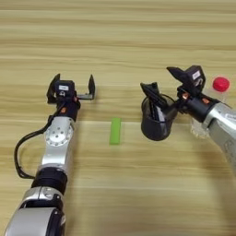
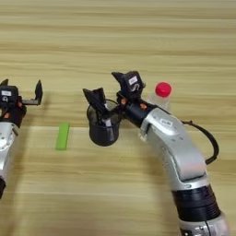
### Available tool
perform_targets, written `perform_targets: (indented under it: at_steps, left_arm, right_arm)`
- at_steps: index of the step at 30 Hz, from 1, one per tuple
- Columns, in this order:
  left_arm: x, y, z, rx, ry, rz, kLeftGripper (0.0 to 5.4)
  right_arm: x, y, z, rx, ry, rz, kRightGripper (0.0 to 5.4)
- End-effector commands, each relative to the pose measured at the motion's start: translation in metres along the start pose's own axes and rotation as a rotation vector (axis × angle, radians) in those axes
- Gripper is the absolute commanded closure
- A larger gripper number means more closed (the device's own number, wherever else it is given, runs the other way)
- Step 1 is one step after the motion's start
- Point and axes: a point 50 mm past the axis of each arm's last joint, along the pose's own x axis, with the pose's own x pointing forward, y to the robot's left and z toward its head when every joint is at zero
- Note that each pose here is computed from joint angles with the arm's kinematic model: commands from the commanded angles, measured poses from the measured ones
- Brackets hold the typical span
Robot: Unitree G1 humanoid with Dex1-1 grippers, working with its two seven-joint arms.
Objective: Move the objects on the table
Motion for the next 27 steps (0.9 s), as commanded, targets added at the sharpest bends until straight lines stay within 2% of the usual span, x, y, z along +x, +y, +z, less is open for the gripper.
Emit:
perform_targets:
  at_steps: [1, 7, 27]
  left_arm:
    - [0.000, -0.001, 0.000, 0.008, 0.007, -0.003, 0.00]
    - [0.000, -0.001, 0.000, 0.009, 0.006, -0.003, 0.00]
    - [-0.001, -0.003, 0.000, 0.009, 0.008, -0.003, 0.00]
  right_arm:
    - [0.005, -0.004, -0.005, 0.066, 0.039, -0.002, 0.02]
    - [0.007, -0.001, -0.013, 0.112, 0.075, 0.025, 0.02]
    - [0.005, 0.004, -0.017, 0.156, 0.098, 0.063, 0.02]
